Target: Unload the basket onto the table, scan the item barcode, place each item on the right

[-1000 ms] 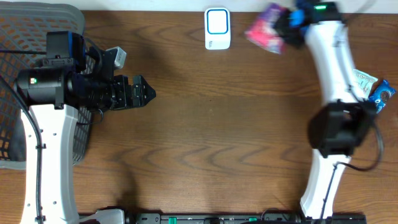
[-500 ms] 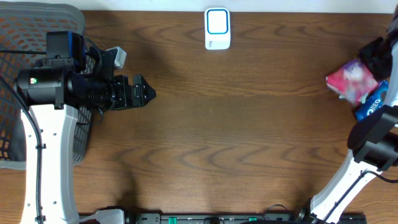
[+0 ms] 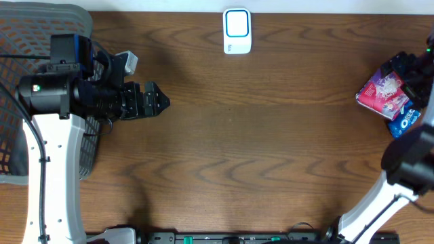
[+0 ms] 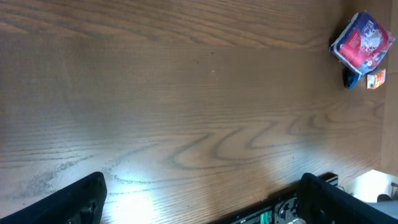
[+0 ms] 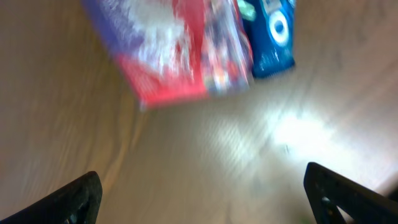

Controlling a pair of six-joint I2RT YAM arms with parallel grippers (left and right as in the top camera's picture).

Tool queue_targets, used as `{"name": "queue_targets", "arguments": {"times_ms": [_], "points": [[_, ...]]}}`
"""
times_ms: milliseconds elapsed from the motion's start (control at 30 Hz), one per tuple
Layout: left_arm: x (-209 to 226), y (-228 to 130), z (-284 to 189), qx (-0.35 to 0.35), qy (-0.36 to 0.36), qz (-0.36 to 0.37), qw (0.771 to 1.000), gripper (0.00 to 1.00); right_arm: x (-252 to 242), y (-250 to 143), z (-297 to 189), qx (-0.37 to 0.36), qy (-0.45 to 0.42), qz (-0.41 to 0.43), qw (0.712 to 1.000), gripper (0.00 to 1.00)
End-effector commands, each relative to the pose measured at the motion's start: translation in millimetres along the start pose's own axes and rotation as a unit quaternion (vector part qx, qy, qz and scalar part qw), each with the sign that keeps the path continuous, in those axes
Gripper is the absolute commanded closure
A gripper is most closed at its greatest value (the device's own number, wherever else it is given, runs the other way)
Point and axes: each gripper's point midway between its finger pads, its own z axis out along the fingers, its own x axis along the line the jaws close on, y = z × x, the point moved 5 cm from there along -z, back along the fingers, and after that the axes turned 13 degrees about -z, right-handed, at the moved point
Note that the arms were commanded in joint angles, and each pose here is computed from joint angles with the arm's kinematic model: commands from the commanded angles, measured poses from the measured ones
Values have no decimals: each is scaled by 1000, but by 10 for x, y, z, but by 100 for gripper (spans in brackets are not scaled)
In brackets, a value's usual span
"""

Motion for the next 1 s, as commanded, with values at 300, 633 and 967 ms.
{"name": "queue_targets", "arguments": {"times_ms": [300,633,967], "points": [[22,-7,25,4,6,3,1000,2,104,-1471,-1428,-152,122,-163,967,1],[21,-7,25,5,6,3,1000,2,-33,-2746,-817,-79,146,-263,950,1],[21,-7,25,5,6,3,1000,2,-508,-3000,-205,4,-3,-264,965,1]]}}
